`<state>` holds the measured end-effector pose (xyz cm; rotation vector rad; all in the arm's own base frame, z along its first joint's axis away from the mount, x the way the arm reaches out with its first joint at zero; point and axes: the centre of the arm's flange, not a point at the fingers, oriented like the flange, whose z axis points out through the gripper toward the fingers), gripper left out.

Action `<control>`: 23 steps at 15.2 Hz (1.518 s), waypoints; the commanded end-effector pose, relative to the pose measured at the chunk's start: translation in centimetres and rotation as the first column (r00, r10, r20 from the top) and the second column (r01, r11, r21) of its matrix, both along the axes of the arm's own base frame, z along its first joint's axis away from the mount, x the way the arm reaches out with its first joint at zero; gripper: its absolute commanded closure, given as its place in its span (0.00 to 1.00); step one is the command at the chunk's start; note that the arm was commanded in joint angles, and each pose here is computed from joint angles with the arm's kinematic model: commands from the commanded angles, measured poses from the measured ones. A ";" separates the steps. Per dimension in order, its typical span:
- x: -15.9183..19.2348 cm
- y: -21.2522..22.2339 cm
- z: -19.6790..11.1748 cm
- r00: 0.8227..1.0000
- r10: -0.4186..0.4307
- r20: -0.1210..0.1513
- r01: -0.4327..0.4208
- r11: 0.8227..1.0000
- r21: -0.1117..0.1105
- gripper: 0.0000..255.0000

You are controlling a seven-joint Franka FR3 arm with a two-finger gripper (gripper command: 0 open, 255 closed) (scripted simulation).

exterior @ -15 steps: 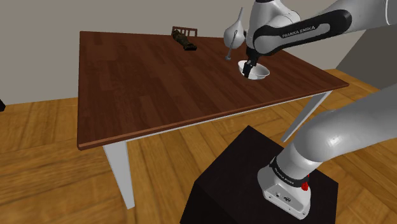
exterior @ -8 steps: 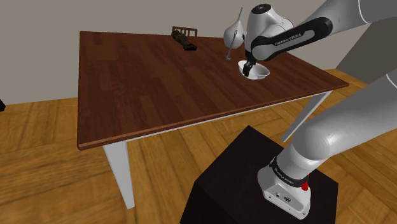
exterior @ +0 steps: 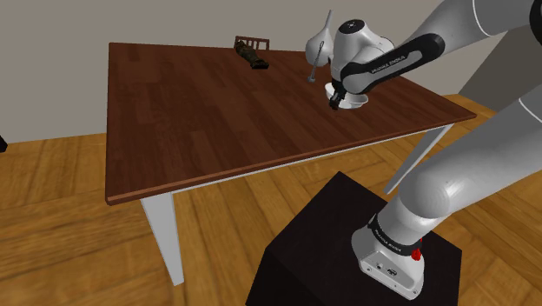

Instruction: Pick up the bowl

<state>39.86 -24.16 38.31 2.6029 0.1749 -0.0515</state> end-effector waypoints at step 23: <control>0.0 0.0 7.4 1.000 0.000 0.000 0.000 1.000 0.000 1.00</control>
